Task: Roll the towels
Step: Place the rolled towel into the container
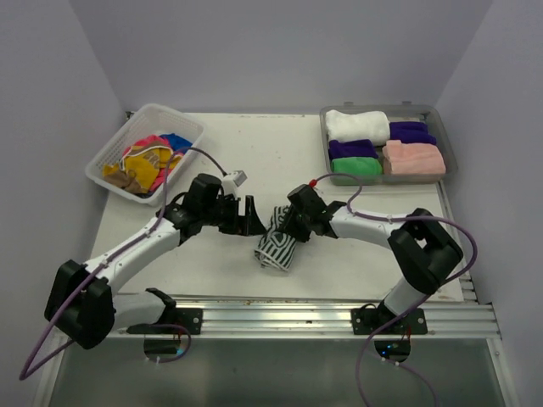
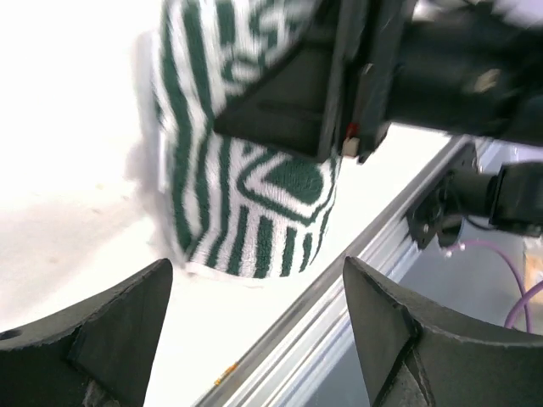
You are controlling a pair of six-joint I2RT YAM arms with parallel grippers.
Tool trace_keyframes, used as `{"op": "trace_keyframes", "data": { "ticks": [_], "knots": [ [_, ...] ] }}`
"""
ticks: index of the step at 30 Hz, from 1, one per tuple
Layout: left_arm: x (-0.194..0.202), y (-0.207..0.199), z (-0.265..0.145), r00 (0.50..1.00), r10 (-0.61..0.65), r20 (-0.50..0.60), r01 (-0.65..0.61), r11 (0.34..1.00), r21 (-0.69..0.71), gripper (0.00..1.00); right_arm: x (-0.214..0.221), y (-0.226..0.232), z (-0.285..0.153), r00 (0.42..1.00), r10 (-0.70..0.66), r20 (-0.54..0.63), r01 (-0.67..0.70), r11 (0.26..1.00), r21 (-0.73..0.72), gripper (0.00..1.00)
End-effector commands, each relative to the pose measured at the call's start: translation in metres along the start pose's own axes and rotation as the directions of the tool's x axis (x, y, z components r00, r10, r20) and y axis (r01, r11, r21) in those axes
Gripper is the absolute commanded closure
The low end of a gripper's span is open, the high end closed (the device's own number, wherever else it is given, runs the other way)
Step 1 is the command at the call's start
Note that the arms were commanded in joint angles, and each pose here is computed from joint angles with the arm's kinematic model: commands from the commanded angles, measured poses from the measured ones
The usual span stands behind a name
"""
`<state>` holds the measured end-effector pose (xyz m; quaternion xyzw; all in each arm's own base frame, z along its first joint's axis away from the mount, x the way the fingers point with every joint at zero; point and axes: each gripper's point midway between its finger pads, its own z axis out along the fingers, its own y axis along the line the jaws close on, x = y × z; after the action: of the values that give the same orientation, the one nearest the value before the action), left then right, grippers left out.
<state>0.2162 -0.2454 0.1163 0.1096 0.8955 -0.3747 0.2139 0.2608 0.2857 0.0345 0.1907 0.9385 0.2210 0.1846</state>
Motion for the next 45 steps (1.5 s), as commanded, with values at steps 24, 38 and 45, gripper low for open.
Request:
{"op": "trace_keyframes", "data": {
  "ticks": [24,38,45],
  "knots": [
    [-0.099,0.023,-0.070,0.974,-0.017,0.227,0.057,0.983,-0.172,0.18,-0.217,-0.017,-0.176,0.827,0.293,0.480,-0.251,0.956,-0.151,0.92],
    [-0.112,0.034,-0.070,0.975,-0.050,0.216,0.088,0.982,-0.168,0.19,-0.382,-0.025,-0.196,0.667,0.468,0.580,-0.381,0.883,-0.275,0.94],
    [-0.110,0.035,-0.064,0.977,-0.069,0.202,0.100,0.984,-0.149,0.19,-0.460,-0.057,-0.191,0.511,0.600,0.616,-0.453,0.797,-0.400,0.93]
  ]
}}
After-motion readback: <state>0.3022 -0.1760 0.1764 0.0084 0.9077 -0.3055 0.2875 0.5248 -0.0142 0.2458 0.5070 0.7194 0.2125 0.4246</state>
